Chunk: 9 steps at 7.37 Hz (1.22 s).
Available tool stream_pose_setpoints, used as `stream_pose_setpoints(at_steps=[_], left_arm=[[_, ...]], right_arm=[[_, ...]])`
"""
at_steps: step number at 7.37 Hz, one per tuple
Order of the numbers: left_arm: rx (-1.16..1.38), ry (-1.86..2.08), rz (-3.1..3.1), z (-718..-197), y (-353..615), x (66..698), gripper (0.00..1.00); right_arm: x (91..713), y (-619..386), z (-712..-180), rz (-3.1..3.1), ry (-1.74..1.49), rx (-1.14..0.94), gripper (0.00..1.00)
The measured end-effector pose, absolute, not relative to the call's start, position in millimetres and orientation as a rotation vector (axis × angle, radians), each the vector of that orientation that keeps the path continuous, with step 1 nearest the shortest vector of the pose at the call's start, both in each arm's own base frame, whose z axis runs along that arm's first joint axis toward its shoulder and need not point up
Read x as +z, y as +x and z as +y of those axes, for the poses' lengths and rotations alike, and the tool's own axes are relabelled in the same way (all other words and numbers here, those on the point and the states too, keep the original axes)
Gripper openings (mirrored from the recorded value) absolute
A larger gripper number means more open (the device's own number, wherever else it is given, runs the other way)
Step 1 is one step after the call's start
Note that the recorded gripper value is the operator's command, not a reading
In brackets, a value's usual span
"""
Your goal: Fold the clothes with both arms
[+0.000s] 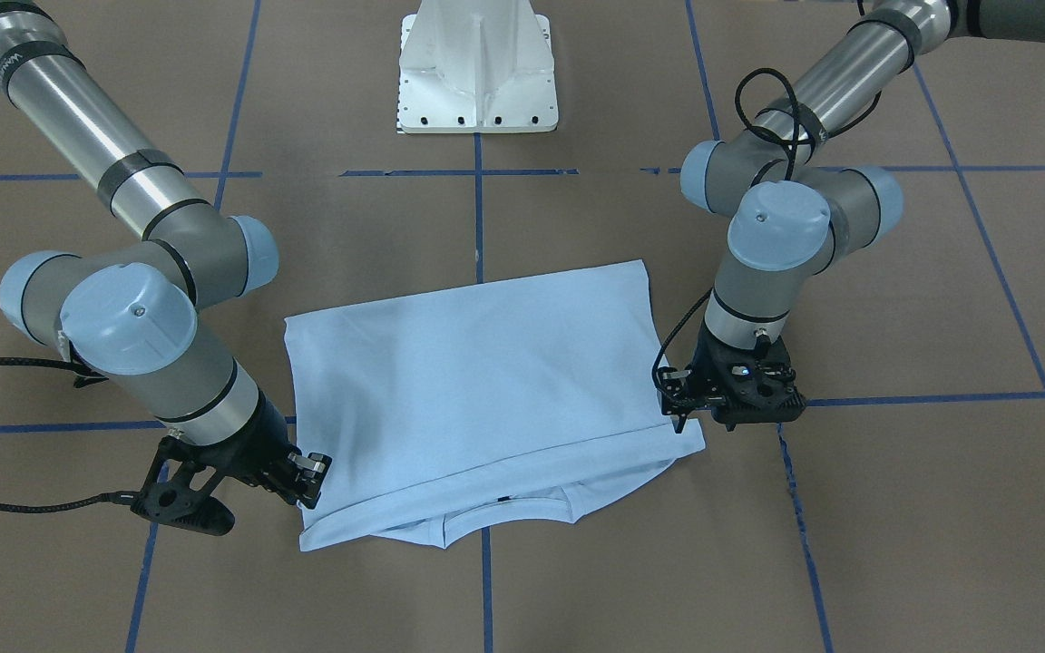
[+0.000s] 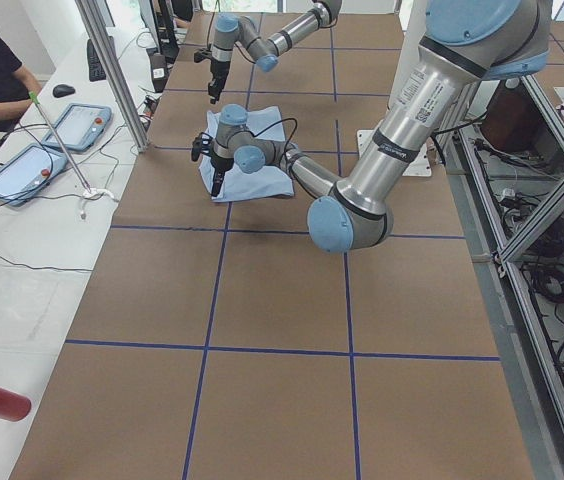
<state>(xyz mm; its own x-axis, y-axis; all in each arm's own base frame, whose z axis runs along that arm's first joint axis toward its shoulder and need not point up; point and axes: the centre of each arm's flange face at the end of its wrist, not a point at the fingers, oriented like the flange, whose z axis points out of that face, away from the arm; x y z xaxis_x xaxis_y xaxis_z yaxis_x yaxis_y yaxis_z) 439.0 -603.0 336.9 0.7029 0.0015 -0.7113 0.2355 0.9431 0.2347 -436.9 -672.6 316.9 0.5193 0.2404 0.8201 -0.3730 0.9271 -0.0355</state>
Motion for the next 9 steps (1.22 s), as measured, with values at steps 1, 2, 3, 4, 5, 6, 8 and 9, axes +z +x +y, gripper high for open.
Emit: stream_pose_setpoints(at_steps=[1,2,3,4,5,6,8,9], left_arm=[[-0.133,0.323,0.787,-603,439,335,0.98],[-0.133,0.325,0.791,-602,439,332,0.98],[-0.133,0.328,0.796,-602,438,328,0.98],[-0.133,0.332,0.802,-601,437,324,0.98],[-0.136,0.334,0.807,-600,436,321,0.98],[-0.143,0.334,0.812,-600,436,319,0.98],[-0.154,0.331,0.818,-599,435,316,0.98],[-0.155,0.331,0.82,-598,435,315,0.98]], right_arm=[[317,-436,-668,-0.961,0.158,0.365,1.0],[316,-432,-656,-0.974,0.163,0.356,1.0],[320,-429,-631,-0.991,0.161,0.337,1.0],[328,-430,-602,-1.001,0.15,0.316,1.0],[340,-430,-570,-0.998,0.128,0.296,1.0],[350,-427,-537,-0.987,0.102,0.275,1.0],[361,-425,-490,-0.952,0.052,0.241,0.99],[365,-433,-477,-0.936,0.033,0.225,0.99]])
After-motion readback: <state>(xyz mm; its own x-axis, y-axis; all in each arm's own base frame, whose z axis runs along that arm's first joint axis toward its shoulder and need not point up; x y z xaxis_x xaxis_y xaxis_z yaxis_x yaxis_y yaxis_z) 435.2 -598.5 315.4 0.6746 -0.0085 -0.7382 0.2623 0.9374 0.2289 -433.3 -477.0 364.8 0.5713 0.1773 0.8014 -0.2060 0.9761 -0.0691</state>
